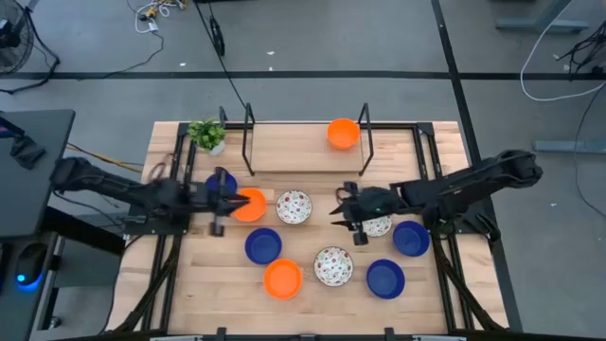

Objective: Pick & Place Mini bowls
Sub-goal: Put the white bowl on the shelf

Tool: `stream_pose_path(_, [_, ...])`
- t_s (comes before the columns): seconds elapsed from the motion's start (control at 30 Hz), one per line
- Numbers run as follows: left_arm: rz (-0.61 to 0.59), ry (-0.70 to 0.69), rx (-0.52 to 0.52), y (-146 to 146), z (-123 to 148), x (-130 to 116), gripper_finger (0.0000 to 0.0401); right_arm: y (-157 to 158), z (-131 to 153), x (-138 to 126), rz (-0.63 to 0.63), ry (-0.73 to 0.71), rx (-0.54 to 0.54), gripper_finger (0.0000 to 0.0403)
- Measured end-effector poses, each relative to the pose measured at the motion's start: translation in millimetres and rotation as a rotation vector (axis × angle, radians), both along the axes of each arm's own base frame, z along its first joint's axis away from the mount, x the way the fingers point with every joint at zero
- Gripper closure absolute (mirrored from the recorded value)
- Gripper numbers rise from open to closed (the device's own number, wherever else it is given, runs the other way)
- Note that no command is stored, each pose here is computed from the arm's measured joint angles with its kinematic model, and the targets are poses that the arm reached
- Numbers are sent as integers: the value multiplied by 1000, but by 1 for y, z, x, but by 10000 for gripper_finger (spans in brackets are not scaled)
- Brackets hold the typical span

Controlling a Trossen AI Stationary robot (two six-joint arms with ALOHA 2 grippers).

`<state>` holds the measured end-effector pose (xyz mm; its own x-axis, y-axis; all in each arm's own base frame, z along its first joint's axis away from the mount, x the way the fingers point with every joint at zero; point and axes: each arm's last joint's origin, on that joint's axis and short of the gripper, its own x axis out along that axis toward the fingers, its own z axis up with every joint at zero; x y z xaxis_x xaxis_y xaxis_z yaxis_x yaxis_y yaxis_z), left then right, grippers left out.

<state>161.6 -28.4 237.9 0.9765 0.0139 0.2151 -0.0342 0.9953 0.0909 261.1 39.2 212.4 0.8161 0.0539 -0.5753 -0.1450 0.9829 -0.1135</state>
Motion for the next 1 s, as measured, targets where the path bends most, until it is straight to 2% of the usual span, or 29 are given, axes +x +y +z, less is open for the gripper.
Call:
stream_pose_path(0.13, [94, 216, 10, -9, 6, 43, 362, -1, -12, -19, -12, -126, 11, 289])
stream_pose_path(0.23, [120, 431, 34, -13, 2, 72, 362, -2, -21, -27, -24, -194, 44, 297])
stream_pose_path(0.33, [114, 647, 72, -16, -1, 92, 362, -4, -26, -30, -32, -263, 34, 303])
stream_pose_path(0.47, [7, 869, 134, -20, -6, 112, 348, -9, -24, -31, -104, -352, 2, 308])
stream_pose_path(0.63, [-41, 986, 115, -21, -21, 139, 294, -11, -22, -30, -131, -377, 3, 309])
stream_pose_path(0.8, [65, 1070, 112, -17, -47, 159, 228, -11, -26, -31, -145, -345, 34, 309])
stream_pose_path(0.9, [105, 1077, 96, -18, -52, 167, 210, -11, -29, -32, -151, -309, 39, 309])
stream_pose_path(1.0, [86, 1097, 66, -19, -57, 170, 210, -11, -31, -32, -159, -293, 52, 309])
